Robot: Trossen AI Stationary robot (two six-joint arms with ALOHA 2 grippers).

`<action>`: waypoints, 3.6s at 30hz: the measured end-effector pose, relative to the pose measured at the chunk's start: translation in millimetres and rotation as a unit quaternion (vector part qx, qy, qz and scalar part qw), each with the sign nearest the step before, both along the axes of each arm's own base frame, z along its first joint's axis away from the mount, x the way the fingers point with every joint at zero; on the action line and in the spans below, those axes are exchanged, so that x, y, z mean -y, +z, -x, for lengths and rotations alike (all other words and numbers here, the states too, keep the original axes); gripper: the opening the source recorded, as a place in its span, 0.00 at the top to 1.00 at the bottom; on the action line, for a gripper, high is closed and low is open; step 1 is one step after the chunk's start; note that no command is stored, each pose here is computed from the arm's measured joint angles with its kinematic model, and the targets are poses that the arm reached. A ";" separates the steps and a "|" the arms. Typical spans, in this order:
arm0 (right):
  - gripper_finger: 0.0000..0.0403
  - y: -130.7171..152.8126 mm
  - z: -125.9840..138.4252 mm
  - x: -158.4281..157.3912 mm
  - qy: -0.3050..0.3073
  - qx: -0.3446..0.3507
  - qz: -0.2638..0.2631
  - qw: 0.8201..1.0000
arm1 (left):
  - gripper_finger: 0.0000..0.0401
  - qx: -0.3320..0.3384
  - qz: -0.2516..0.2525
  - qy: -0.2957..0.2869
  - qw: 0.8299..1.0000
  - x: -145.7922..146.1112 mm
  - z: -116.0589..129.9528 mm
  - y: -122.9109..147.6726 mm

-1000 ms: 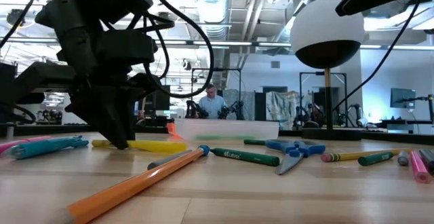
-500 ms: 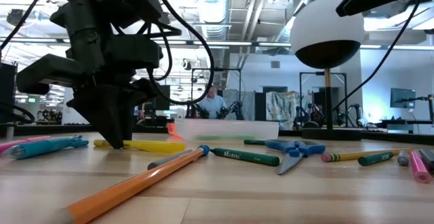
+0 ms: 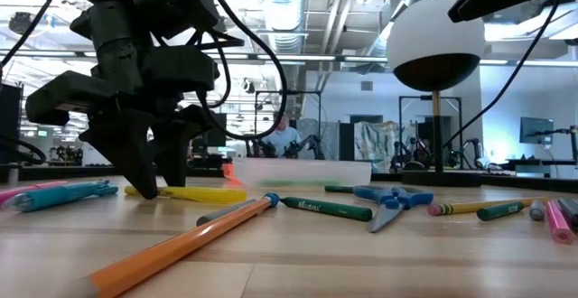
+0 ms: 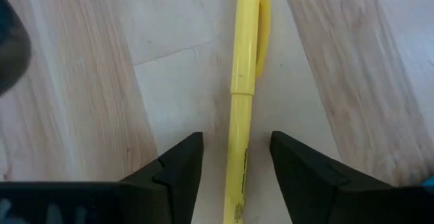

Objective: Pick & place school supplies into a supply box
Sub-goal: Put the yellow pen into the supply box, then put the top green crayon into the supply box

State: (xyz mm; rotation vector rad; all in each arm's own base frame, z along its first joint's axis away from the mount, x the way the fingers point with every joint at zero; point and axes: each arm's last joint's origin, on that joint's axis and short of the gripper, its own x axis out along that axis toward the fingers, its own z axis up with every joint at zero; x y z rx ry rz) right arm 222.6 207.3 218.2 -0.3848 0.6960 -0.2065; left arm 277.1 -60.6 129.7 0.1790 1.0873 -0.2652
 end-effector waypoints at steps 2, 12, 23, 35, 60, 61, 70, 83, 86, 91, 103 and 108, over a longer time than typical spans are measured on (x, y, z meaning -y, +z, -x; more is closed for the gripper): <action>0.77 0.0 0.0 0.0 0.000 0.000 0.000 1.000 | 0.57 0.006 0.001 0.000 1.000 0.2 -1.1 0.3; 0.77 0.0 -0.1 -0.1 0.000 0.000 0.000 1.000 | 0.64 -0.007 0.001 -0.010 1.000 2.2 -12.4 -12.7; 0.77 0.0 -0.1 -0.1 0.000 0.000 -0.001 1.000 | 0.83 -0.032 -0.015 -0.011 0.999 2.1 -17.1 -8.2; 0.77 0.0 -0.1 -0.1 0.000 0.000 -0.001 1.000 | 0.94 -0.034 -0.032 -0.036 0.998 1.8 -17.0 -7.5; 0.77 -2.3 -0.5 -0.6 0.001 -0.005 0.003 1.000 | 0.92 0.019 -0.170 -0.001 0.985 0.6 -59.4 58.3; 0.77 -2.3 -0.5 -0.6 0.001 -0.005 0.003 1.000 | 0.92 0.024 -0.183 0.007 0.983 -1.8 -61.3 61.1; 0.77 -2.3 -0.5 -0.6 0.001 -0.005 0.003 1.000 | 0.92 0.078 -0.228 0.112 0.964 -62.7 -79.5 74.8; 0.77 -2.3 -0.4 -0.5 0.001 -0.005 0.004 1.000 | 0.92 0.145 -0.112 0.145 0.972 -144.6 -82.1 81.0; 0.77 -2.2 -0.4 -0.5 0.001 -0.005 0.004 1.000 | 0.92 0.153 -0.095 0.143 0.973 -151.3 -81.4 81.9; 0.77 -2.2 -0.4 -0.5 0.001 -0.005 0.004 1.000 | 0.91 0.150 -0.094 0.146 0.973 -153.9 -80.5 81.1; 0.77 -2.0 -0.2 -0.1 0.000 -0.005 0.005 1.000 | 0.80 0.118 -0.113 0.126 0.978 -159.1 -90.6 49.5; 0.77 -2.0 -1.9 1.9 -0.009 -0.003 -0.001 1.000 | 0.75 0.124 -0.126 0.136 0.975 -161.3 -91.4 50.8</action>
